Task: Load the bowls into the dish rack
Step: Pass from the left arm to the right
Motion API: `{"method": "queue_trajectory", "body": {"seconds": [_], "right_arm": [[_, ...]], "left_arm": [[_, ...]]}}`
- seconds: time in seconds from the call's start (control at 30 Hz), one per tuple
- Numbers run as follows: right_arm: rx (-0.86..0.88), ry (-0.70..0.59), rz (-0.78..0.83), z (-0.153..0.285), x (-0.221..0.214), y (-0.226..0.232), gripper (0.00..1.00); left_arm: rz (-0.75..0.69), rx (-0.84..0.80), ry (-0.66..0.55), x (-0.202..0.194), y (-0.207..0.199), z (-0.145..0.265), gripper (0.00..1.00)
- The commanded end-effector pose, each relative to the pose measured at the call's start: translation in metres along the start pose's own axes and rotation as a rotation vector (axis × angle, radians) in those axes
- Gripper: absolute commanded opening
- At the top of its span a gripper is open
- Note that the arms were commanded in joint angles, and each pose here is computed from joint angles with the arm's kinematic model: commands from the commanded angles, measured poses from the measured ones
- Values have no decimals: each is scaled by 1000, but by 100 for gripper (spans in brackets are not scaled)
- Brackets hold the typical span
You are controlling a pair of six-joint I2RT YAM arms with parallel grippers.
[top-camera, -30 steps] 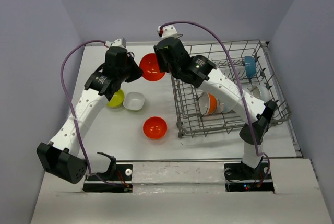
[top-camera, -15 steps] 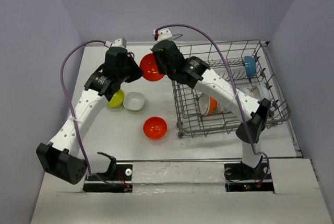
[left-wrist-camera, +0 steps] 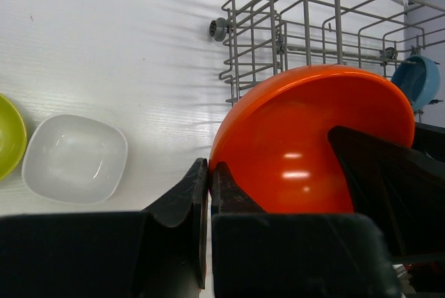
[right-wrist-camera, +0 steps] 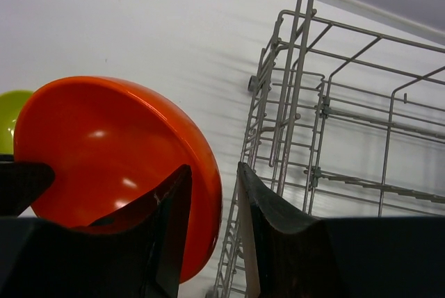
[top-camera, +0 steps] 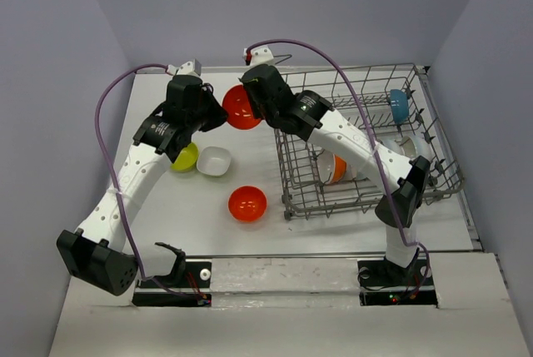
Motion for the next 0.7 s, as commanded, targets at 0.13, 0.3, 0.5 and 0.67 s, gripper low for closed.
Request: {"method": "queue_trajectory", "body": {"seconds": [0.13, 0.3, 0.5, 0.67], "right_arm": [[-23, -101, -49, 15, 27, -9, 38], [-20, -104, -50, 15, 27, -8, 38], [-21, -101, -45, 14, 27, -8, 38], [-23, -100, -45, 15, 26, -8, 38]], "left_arm": [[-9, -71, -28, 2, -7, 5, 0], [-8, -69, -23, -1, -5, 2, 0], [-10, -78, -27, 0, -8, 4, 0], [-10, -75, -21, -2, -7, 3, 0]]}}
Point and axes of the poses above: each gripper's point midway between its finger pads, its own z axis back along the fingers, its own y axis along the line the jaws close on, x = y × z, the point moved 9 cm from there along z, back along the fingers, and after that the axes turned 15 degrees about z, right-handed, at the moved point
